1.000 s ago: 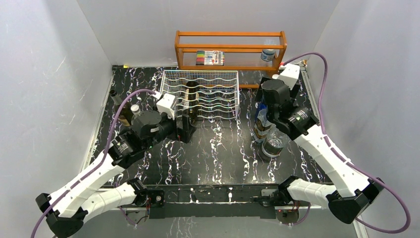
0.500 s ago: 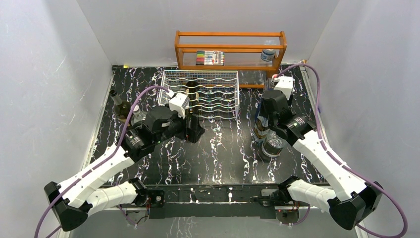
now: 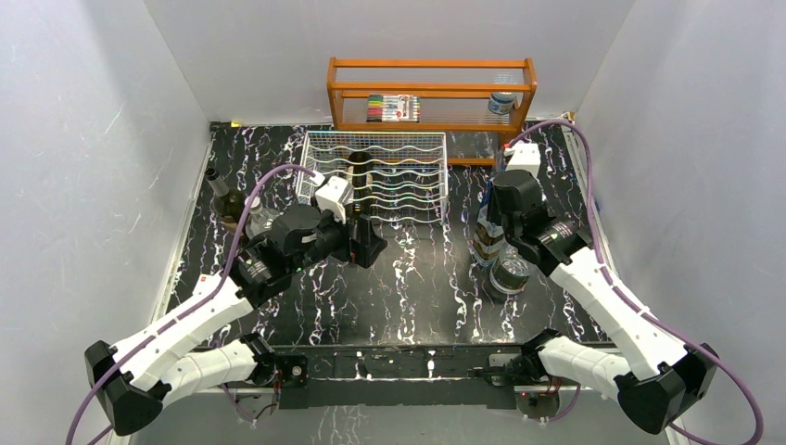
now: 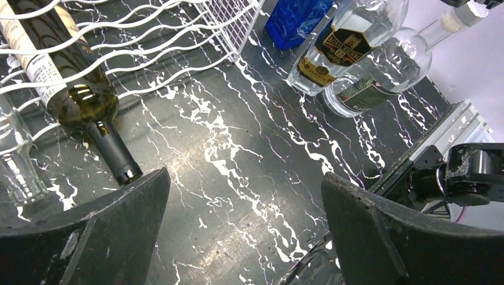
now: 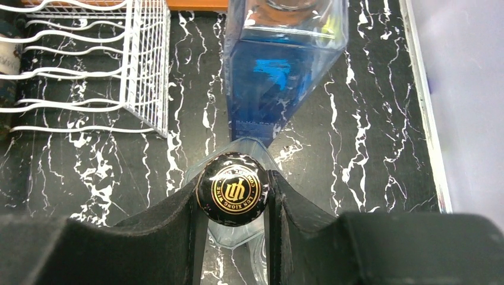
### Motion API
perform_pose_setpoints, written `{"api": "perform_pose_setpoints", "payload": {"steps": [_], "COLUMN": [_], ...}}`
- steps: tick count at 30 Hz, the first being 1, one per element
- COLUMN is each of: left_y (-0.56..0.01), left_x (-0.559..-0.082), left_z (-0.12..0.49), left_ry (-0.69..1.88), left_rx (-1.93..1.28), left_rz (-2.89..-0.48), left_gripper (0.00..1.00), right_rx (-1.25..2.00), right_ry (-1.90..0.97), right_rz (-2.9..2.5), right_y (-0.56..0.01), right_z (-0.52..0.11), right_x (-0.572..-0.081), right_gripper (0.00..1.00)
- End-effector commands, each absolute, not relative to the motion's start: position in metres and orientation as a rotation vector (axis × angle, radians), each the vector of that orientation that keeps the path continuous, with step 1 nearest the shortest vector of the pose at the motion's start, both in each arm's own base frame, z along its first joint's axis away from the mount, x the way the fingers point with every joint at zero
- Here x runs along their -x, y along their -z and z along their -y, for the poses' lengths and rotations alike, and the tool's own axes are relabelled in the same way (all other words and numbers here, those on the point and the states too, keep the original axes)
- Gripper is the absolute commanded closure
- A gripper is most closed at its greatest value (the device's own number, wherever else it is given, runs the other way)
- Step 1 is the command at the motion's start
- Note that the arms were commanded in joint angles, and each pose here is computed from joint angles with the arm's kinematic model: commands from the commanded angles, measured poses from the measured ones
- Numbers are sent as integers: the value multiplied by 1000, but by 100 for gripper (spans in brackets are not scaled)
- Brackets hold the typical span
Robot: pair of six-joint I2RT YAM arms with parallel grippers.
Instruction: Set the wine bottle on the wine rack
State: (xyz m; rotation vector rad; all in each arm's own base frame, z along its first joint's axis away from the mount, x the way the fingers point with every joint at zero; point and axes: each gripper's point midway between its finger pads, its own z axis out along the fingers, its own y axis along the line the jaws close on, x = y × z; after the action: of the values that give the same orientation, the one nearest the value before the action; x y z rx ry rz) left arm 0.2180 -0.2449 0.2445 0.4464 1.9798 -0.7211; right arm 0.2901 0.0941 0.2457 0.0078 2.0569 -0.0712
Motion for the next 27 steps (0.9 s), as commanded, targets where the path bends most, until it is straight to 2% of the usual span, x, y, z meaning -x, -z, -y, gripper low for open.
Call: {"api": "perform_pose_setpoints", "payload": {"steps": [1,7,16,27], "left_y": [-254,-235,-211,-167], "left_x": [-224,-224,-219,-205], "left_z": [252,258,277,290], "left_ry": [746,740,807,852], "left_rx": [-456,-519,-636,-799], "left_rz": [-1911,-1926,-1897,-1870], "left_gripper": [2,2,2,2], "right_rx": [28,87,98,0], "right_ry": [-102,-338,-659,-806], "right_rz": [-1937,-1974,-2024,-2164], "right_y": [-286,-292,-293,-264], "right_z": [-115,-151,-197,-214], "right_x": [-297,-285,-269,-253], "right_gripper": [86,100,100,100]}}
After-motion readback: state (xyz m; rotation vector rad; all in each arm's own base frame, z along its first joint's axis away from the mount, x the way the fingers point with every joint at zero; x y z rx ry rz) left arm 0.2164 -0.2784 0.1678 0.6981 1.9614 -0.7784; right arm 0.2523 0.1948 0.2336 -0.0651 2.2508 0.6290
